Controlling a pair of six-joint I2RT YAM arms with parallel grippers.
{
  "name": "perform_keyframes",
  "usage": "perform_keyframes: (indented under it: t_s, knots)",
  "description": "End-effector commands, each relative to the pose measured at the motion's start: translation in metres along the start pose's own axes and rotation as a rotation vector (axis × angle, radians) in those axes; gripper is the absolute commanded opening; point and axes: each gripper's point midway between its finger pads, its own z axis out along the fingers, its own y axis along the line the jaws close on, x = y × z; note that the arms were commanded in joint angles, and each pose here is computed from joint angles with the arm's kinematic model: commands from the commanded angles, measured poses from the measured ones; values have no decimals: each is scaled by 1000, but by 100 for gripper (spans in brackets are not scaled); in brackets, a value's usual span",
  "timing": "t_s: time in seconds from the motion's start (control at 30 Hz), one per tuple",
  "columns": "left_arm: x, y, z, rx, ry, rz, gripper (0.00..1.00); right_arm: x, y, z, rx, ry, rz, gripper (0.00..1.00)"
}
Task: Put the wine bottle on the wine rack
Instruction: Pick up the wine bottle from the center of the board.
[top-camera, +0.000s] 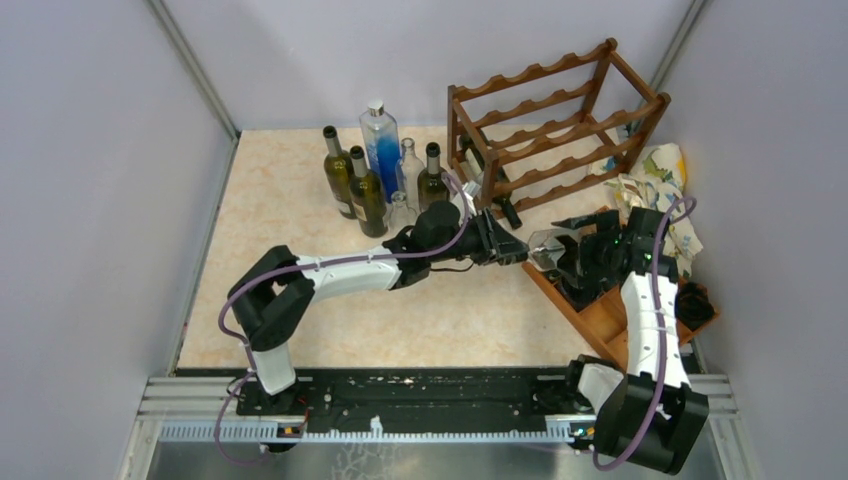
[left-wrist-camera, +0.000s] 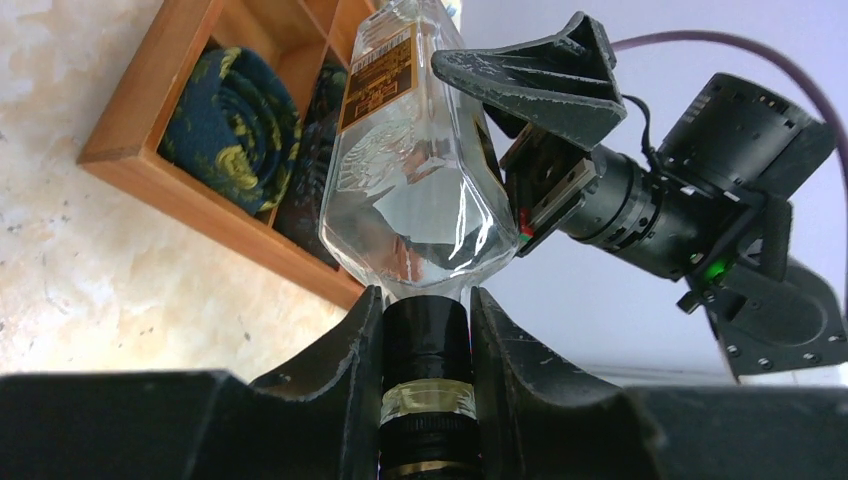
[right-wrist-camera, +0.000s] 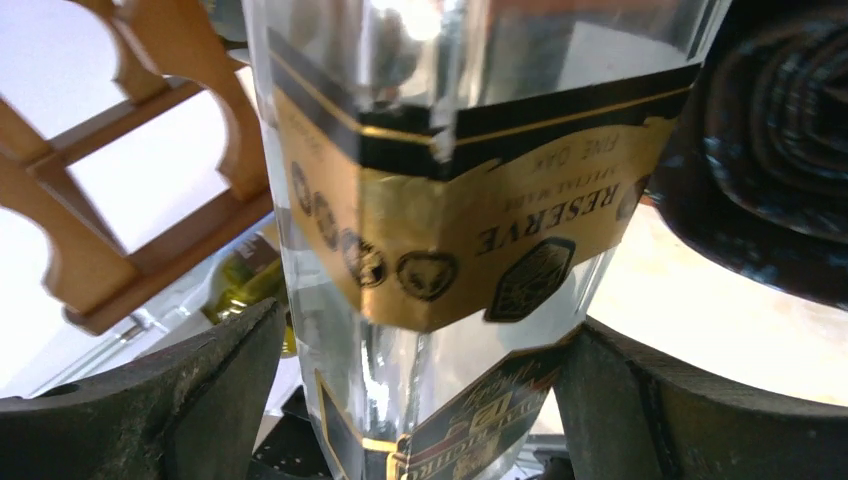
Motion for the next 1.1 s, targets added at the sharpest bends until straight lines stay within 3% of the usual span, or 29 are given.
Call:
perform_keyframes:
  t_s: [0.0, 0.23, 0.43, 0.6, 0.7, 0.77, 0.83, 0.87, 0.93, 1.07]
  knots:
    - [-22, -133, -26, 411, -97, 8, 0, -12, 64, -14, -235, -44, -37, 95]
    - [-32, -138, -24, 418, -135, -42, 0, -16, 82, -22, -311, -75, -62, 91]
    - [-38, -133, -23, 390, -183, -63, 0, -23, 97, -31, -362, -132, -104, 81]
    - [-36, -127, -19, 366, -181, -47, 0, -23, 101, -34, -376, -143, -125, 55]
    - [-31, -124, -16, 356, -159, -20, 0, -24, 101, -33, -383, -151, -135, 29]
    - [-26, -123, -15, 354, -134, 4, 10, -25, 102, -33, -390, -158, -144, 13]
    - [-20, -118, -16, 332, -103, 26, 32, -26, 104, -34, -399, -165, -153, 1]
    - [-17, -115, -16, 319, -91, 40, 45, -27, 105, -34, -406, -170, -158, 0]
    - [-13, -108, -19, 293, -81, 61, 60, -28, 107, -34, -415, -173, -158, 0]
    - [-9, -94, -25, 245, -83, 94, 76, -30, 109, -34, -431, -170, -148, 0]
